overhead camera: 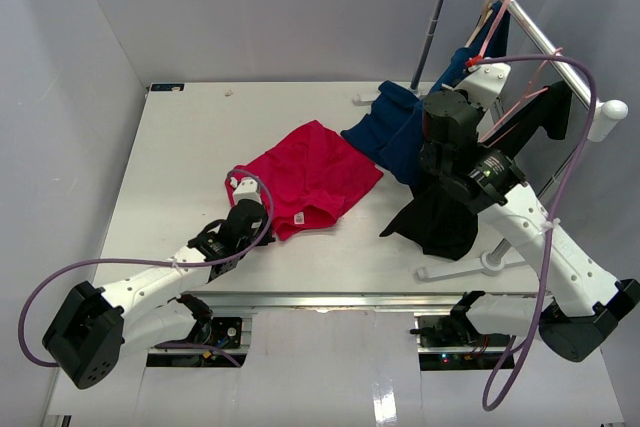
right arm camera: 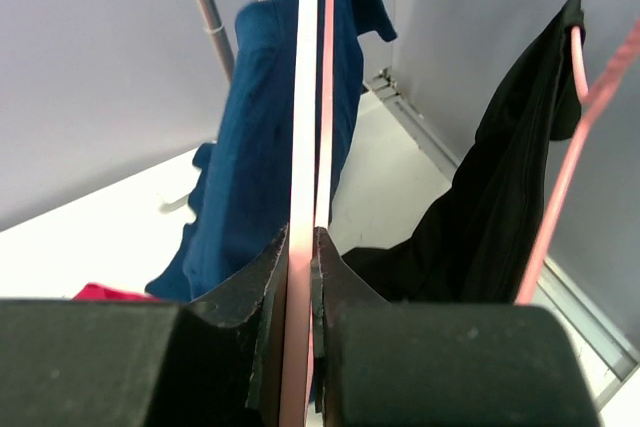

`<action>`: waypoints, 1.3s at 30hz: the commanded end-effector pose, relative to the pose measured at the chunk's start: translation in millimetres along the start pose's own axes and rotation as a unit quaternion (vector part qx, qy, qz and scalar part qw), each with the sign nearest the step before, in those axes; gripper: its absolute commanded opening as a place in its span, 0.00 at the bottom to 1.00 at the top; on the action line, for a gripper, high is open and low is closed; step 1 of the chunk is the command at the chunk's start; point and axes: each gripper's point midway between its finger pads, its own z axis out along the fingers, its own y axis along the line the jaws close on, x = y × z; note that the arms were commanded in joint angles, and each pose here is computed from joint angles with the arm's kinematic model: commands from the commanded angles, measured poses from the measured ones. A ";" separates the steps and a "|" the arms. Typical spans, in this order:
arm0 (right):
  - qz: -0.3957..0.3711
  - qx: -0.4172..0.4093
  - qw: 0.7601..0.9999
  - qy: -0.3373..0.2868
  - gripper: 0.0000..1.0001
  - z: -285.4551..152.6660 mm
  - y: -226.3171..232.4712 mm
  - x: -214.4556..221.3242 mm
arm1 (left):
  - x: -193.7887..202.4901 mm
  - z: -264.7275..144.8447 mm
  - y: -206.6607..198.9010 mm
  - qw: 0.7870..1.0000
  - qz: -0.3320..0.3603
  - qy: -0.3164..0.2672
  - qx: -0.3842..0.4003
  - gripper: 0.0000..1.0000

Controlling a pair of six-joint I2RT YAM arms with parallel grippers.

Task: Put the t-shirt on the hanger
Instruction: Pick up the hanger from the clothesline.

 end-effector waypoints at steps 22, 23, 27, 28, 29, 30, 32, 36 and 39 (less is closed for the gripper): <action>-0.051 -0.062 0.987 0.139 0.08 -63.9 -4.4 76.9 | -5.3 -0.2 -11.5 1.000 0.001 -0.002 0.023 0.00; -0.053 -0.060 0.986 0.144 0.08 -63.7 -4.5 83.3 | -5.5 -0.4 -11.7 1.000 0.001 -0.002 0.023 0.00; -0.056 -0.049 0.985 0.158 0.08 -62.5 -3.4 106.0 | -7.2 -1.6 -12.6 1.000 0.000 -0.005 0.026 0.00; -0.056 -0.047 0.984 0.162 0.08 -62.4 -2.8 110.7 | -7.1 -1.7 -12.6 1.000 0.000 -0.005 0.026 0.00; -0.057 -0.044 0.984 0.164 0.08 -61.9 -2.6 114.9 | -6.4 -1.6 -12.5 1.000 0.000 -0.004 0.027 0.00; -0.058 -0.044 0.983 0.168 0.08 -62.3 -1.6 120.0 | -6.5 -1.4 -12.7 1.000 0.000 -0.004 0.027 0.00; -0.060 -0.044 0.981 0.177 0.08 -63.4 0.6 129.5 | -6.3 -0.8 -13.0 1.000 0.000 -0.003 0.027 0.00; -0.080 -0.060 0.976 0.193 0.08 -69.0 6.0 140.3 | -4.7 0.7 -11.8 1.000 0.002 -0.001 0.023 0.00; -0.097 -0.075 0.970 0.209 0.08 -75.0 6.0 145.9 | -5.4 0.9 -11.8 1.000 0.003 -0.001 0.022 0.00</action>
